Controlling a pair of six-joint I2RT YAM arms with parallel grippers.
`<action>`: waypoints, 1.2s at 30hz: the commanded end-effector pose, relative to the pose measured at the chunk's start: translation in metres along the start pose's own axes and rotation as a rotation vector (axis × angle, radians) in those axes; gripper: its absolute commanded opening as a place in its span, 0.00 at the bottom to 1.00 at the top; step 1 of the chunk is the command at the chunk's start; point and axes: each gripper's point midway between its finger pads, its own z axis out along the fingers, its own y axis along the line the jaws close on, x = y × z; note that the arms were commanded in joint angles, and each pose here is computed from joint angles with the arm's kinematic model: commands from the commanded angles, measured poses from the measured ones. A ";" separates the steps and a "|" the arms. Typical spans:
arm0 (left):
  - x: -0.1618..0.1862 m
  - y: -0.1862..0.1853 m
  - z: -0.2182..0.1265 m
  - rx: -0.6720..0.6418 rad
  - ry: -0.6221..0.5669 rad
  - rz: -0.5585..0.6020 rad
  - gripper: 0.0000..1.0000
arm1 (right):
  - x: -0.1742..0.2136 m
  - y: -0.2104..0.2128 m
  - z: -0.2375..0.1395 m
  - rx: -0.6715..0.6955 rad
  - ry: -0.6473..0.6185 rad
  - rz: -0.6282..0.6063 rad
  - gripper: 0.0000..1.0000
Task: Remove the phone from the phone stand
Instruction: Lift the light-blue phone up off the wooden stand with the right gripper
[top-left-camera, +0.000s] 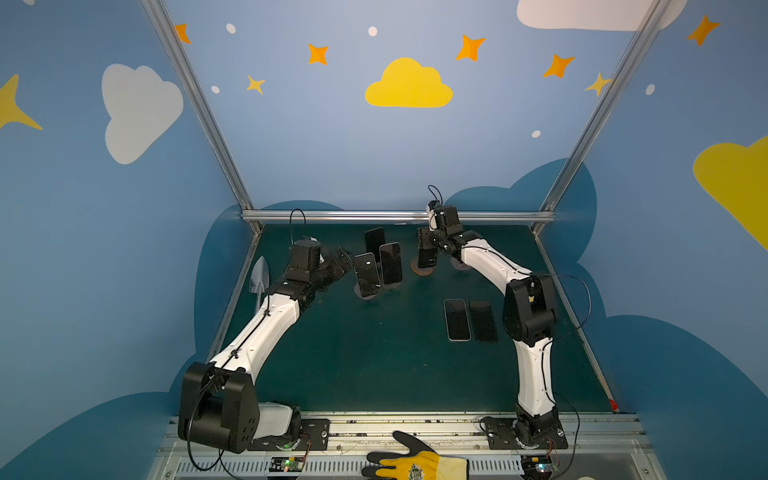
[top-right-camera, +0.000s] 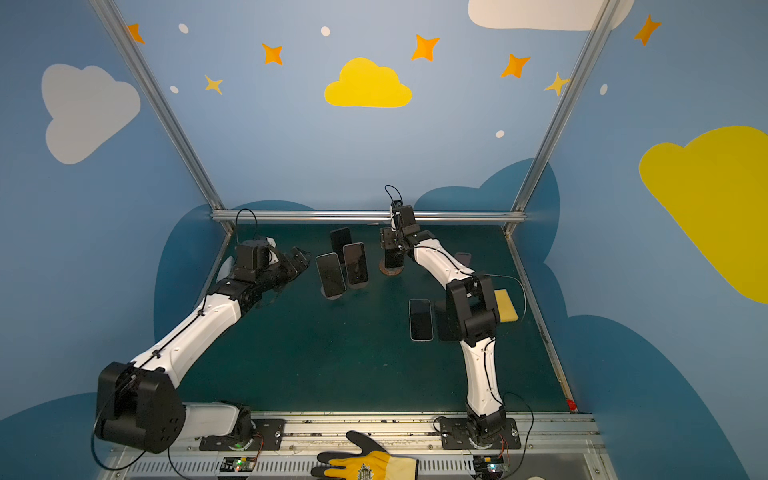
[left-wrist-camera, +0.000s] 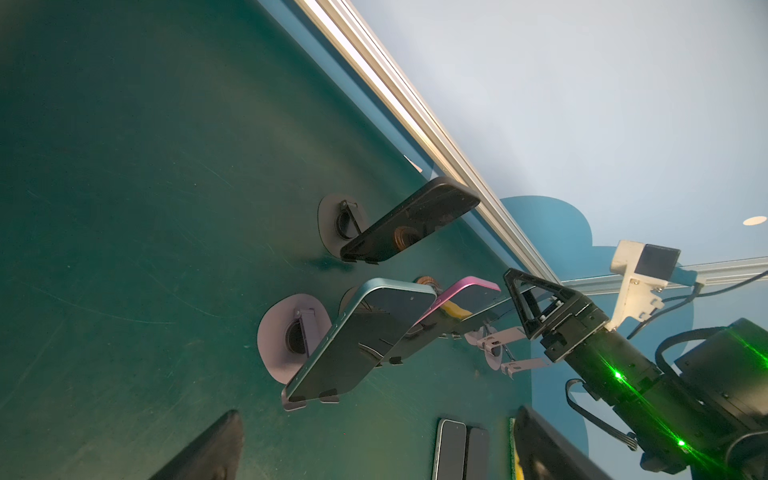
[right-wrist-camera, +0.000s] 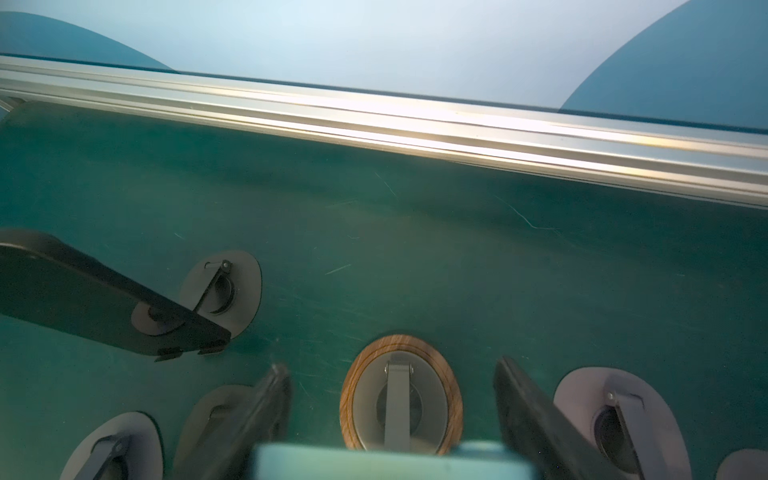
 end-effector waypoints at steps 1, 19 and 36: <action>-0.005 -0.005 -0.004 0.019 -0.014 0.015 1.00 | -0.025 0.002 -0.026 0.008 -0.067 0.005 0.66; -0.008 -0.013 -0.011 0.046 -0.027 0.020 1.00 | -0.056 0.019 -0.076 -0.004 -0.142 -0.034 0.62; -0.014 -0.018 -0.024 0.065 -0.072 0.024 1.00 | -0.013 0.046 -0.157 -0.002 -0.129 -0.053 0.60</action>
